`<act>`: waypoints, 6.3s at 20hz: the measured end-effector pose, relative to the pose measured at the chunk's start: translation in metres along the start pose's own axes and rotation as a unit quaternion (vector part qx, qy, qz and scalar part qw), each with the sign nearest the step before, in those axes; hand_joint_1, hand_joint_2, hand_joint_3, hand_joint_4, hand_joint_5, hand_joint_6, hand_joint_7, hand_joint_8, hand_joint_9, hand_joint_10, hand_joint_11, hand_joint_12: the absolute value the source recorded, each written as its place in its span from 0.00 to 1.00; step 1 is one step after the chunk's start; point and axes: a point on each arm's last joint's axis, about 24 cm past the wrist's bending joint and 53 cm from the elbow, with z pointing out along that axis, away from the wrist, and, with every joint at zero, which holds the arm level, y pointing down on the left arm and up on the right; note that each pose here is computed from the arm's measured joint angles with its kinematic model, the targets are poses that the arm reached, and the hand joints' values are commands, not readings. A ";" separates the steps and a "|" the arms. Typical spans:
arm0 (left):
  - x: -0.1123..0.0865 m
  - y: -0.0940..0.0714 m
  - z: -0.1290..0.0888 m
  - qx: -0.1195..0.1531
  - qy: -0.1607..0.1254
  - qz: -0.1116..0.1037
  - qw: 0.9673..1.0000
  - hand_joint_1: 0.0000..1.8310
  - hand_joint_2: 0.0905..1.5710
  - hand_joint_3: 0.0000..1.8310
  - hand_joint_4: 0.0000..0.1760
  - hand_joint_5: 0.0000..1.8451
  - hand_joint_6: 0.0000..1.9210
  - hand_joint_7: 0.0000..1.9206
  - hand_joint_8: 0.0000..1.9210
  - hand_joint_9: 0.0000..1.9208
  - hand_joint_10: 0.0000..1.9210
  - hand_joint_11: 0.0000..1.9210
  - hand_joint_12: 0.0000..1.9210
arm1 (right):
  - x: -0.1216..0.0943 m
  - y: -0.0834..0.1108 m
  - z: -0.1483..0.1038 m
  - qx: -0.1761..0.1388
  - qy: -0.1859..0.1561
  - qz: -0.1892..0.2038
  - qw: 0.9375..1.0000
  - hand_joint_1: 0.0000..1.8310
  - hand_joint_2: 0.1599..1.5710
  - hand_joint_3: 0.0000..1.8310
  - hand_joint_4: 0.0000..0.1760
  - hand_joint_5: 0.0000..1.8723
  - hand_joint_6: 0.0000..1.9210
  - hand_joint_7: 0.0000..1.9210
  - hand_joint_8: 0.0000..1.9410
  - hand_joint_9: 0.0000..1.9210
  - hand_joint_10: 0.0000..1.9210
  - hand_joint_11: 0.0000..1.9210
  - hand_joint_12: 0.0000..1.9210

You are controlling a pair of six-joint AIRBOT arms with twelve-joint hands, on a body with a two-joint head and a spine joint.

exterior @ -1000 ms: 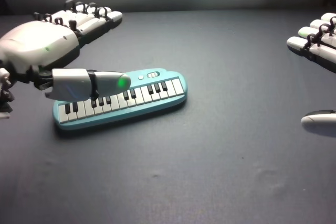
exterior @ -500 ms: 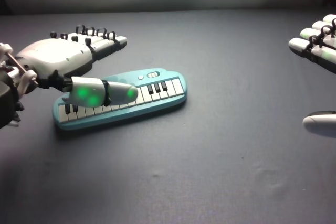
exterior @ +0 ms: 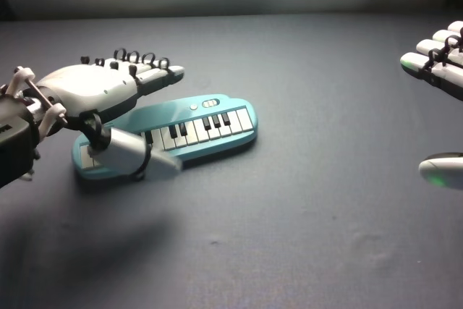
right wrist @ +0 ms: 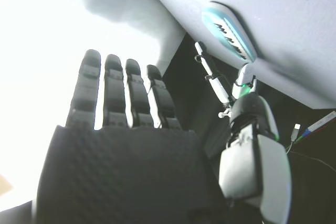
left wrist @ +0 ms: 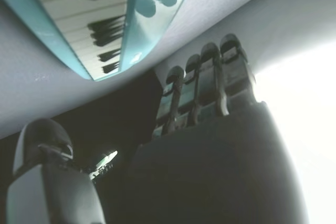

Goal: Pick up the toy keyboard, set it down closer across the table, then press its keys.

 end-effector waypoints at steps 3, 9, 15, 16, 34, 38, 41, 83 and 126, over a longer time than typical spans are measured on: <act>0.001 -0.002 0.000 0.001 0.001 0.004 1.000 0.40 0.49 0.00 0.44 0.00 0.00 0.00 0.00 0.00 0.00 0.00 0.00 | 0.000 0.000 0.000 0.000 0.000 0.000 1.000 0.00 0.69 0.01 0.00 0.00 0.00 0.00 0.00 0.00 0.00 0.00 0.00; 0.012 0.006 0.013 -0.018 0.018 0.008 1.000 0.54 0.60 0.00 0.55 0.00 0.00 0.00 0.00 0.00 0.00 0.00 0.23 | 0.000 0.000 0.000 0.000 0.000 0.000 1.000 0.00 0.69 0.01 0.00 0.00 0.00 0.00 0.00 0.00 0.00 0.00 0.00; 0.015 0.015 0.020 -0.033 0.024 -0.005 0.999 0.57 0.59 0.00 0.45 0.00 0.00 0.00 0.00 0.00 0.00 0.00 0.36 | 0.001 -0.001 0.000 0.001 0.000 0.001 1.000 0.00 0.70 0.01 0.00 0.00 0.00 0.00 0.00 0.00 0.00 0.00 0.00; 0.016 0.015 0.021 -0.033 0.023 -0.007 0.999 0.57 0.59 0.00 0.45 0.00 0.00 0.00 0.00 0.00 0.00 0.00 0.36 | 0.001 -0.001 0.000 0.001 0.000 0.001 1.000 0.00 0.70 0.01 0.00 0.00 0.00 0.00 0.00 0.00 0.00 0.00 0.00; 0.016 0.015 0.024 -0.034 0.021 -0.024 0.999 0.70 0.67 0.00 0.00 0.18 0.00 0.25 0.07 0.18 0.52 0.15 0.87 | 0.002 0.000 0.000 0.001 0.001 0.003 1.000 0.02 0.71 0.01 0.00 0.00 0.00 0.00 0.00 0.00 0.00 0.00 0.00; 0.013 0.015 0.025 -0.033 0.017 -0.027 0.999 0.74 0.68 0.00 0.00 0.16 0.53 0.14 0.63 0.18 0.85 0.22 1.00 | 0.002 0.000 0.000 0.001 0.001 0.004 1.000 0.02 0.72 0.01 0.00 0.00 0.00 0.00 0.00 0.00 0.00 0.00 0.00; 0.013 0.015 0.026 -0.033 0.016 -0.028 0.999 0.74 0.68 0.00 0.00 0.13 0.55 0.12 0.60 0.15 0.79 0.17 0.97 | 0.003 0.000 0.000 0.001 0.001 0.005 1.000 0.02 0.73 0.01 0.00 0.00 0.00 0.00 0.00 0.00 0.00 0.00 0.00; 0.065 -0.190 0.067 0.210 0.064 0.009 0.976 0.77 0.69 0.01 0.05 0.03 0.92 0.07 0.86 0.20 0.96 0.30 1.00 | -0.050 0.031 -0.021 -0.065 -0.099 0.050 0.992 0.00 0.74 0.00 0.34 0.00 0.00 0.00 0.00 0.00 0.00 0.00 0.00; -0.069 -0.056 -0.051 0.127 -0.134 -0.059 0.981 0.23 0.68 0.00 0.49 0.00 0.00 0.00 0.00 0.00 0.00 0.00 0.00 | 0.070 0.030 0.023 -0.046 0.077 0.031 0.995 0.05 0.83 0.00 0.20 0.17 0.03 0.00 0.00 0.00 0.00 0.00 0.00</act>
